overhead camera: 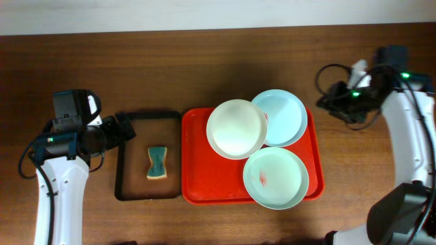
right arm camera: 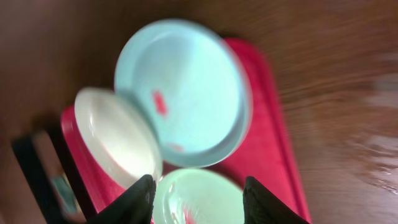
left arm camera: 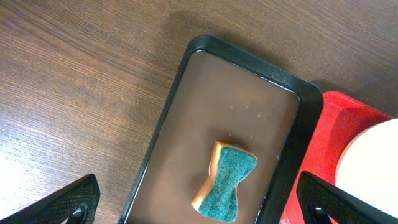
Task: Clean dirty plates on tray and stack at the side
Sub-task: 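Set the white plate on the table right of the tray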
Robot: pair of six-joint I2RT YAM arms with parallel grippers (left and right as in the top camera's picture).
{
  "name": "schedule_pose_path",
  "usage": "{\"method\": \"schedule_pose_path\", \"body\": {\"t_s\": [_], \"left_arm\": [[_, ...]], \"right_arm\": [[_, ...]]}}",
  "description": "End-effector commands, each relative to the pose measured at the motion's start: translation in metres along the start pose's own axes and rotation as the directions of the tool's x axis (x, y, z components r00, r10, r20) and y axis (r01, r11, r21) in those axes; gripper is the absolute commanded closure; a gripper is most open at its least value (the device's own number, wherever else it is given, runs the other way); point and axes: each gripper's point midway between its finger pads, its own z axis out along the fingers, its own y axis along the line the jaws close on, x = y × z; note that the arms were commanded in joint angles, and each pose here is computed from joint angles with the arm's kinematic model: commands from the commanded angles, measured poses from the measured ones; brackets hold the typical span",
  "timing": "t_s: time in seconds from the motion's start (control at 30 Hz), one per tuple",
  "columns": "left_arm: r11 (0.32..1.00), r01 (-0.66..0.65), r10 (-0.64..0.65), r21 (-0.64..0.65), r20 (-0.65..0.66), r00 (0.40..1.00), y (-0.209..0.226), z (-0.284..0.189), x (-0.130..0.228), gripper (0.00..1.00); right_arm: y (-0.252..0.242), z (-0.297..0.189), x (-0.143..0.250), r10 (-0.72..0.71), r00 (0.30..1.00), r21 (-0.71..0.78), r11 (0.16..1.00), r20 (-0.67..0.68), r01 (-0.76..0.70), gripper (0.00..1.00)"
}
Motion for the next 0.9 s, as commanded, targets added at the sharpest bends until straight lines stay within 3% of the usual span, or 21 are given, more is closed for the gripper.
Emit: {"method": "schedule_pose_path", "body": {"t_s": [0.0, 0.1, 0.17, 0.3, 0.37, 0.43, 0.6, 0.73, 0.8, 0.87], "left_arm": [[1.000, 0.009, -0.009, 0.012, 0.019, 1.000, -0.002, -0.005, -0.004, 0.01], [1.000, 0.009, -0.009, 0.012, 0.019, 1.000, -0.002, -0.005, -0.004, 0.01], [1.000, 0.009, -0.009, 0.012, 0.019, 1.000, -0.002, -0.005, -0.004, 0.01], [1.000, 0.009, -0.009, 0.012, 0.019, 1.000, -0.002, -0.005, -0.004, 0.01], [1.000, 0.009, -0.009, 0.012, 0.019, 1.000, -0.002, -0.005, -0.004, 0.01], [1.000, 0.009, -0.009, 0.012, 0.019, 1.000, -0.002, -0.005, -0.004, 0.01], [1.000, 0.009, -0.009, 0.012, 0.019, 1.000, -0.002, -0.005, -0.004, 0.01], [1.000, 0.009, -0.009, 0.012, 0.019, 1.000, -0.002, -0.005, -0.004, 0.01], [1.000, 0.009, -0.009, 0.012, 0.019, 1.000, -0.002, -0.005, -0.004, 0.01], [1.000, 0.009, -0.009, 0.012, 0.019, 1.000, -0.002, -0.005, -0.004, 0.01]], "right_arm": [[0.048, 0.026, 0.032, -0.245, 0.966, 0.049, 0.967, -0.078, 0.249, 0.48], [0.075, 0.081, 0.073, -0.405, 0.889, 0.202, 0.872, -0.216, 0.446, 0.43], [0.072, 0.099, 0.075, -0.413, 0.881, 0.280, 0.839, -0.232, 0.467, 0.43], [0.066, 0.140, 0.076, -0.410, 0.869, 0.291, 0.826, -0.278, 0.482, 0.53], [0.062, 0.147, 0.072, -0.411, 0.869, 0.310, 0.818, -0.274, 0.485, 0.58], [0.063, 0.150, 0.071, -0.413, 0.870, 0.309, 0.819, -0.269, 0.484, 0.73], [0.063, 0.152, 0.069, -0.395, 0.883, 0.314, 0.830, -0.254, 0.461, 0.74], [0.064, 0.153, 0.069, -0.374, 0.895, 0.319, 0.840, -0.243, 0.438, 0.82], [0.064, 0.153, 0.068, -0.376, 0.896, 0.318, 0.841, -0.238, 0.438, 0.94], [0.068, 0.154, 0.068, -0.378, 0.896, 0.297, 0.849, -0.235, 0.436, 0.96]]}}
